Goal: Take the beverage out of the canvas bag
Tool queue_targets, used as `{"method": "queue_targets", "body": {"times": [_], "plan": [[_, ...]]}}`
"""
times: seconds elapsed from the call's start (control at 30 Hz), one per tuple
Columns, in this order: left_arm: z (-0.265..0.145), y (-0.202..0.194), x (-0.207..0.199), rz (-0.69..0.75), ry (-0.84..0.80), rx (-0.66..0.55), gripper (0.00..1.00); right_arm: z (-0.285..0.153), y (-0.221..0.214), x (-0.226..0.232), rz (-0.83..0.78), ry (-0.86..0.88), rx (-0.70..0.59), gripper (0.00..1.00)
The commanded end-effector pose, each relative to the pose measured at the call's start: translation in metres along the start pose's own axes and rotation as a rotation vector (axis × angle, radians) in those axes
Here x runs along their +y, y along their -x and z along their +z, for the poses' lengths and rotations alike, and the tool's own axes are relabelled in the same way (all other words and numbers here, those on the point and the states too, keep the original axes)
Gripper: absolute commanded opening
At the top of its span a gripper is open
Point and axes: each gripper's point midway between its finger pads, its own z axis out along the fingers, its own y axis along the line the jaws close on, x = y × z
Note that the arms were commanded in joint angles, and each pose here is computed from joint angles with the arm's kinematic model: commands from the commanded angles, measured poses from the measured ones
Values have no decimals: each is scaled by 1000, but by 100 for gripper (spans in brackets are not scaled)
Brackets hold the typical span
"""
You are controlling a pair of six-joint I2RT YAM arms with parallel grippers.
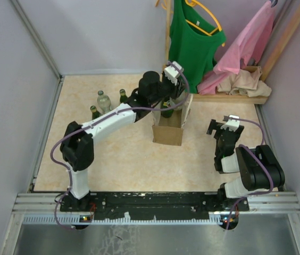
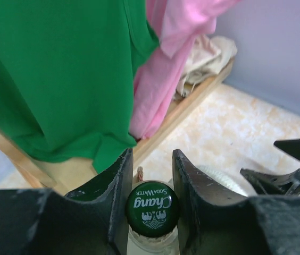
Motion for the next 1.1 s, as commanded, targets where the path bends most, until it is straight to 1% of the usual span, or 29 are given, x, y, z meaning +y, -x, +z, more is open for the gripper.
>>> {"method": "queue_targets", "body": {"times": [0.0,0.13,0.27,0.4,0.53,0.67,0.73,0.8,0.83,0.93,1.07], "plan": [[-43,148,1,33,14,-309,0,5,24,2,32,-3,-77,99],[-62,172,7,43,50,-319,0,5,24,2,32,-1,-78,99],[-92,200,18,70,123,-344,0,5,24,2,32,-1,-77,99],[-137,230,35,117,239,-388,0,6,24,2,32,-2,-77,99],[-190,248,65,145,417,-418,0,5,24,2,31,-1,-77,99],[-229,235,96,135,538,-390,0,5,24,2,32,-3,-77,99],[-245,215,119,112,595,-350,0,5,24,2,32,-2,-77,99],[-260,202,130,73,614,-339,0,5,24,2,32,-2,-78,99],[-263,184,135,65,617,-314,0,5,24,2,31,-1,-77,99],[-272,147,141,52,653,-267,0,5,24,2,32,-3,-77,99],[-272,105,140,27,662,-226,0,5,24,2,32,-2,-77,99]]}}
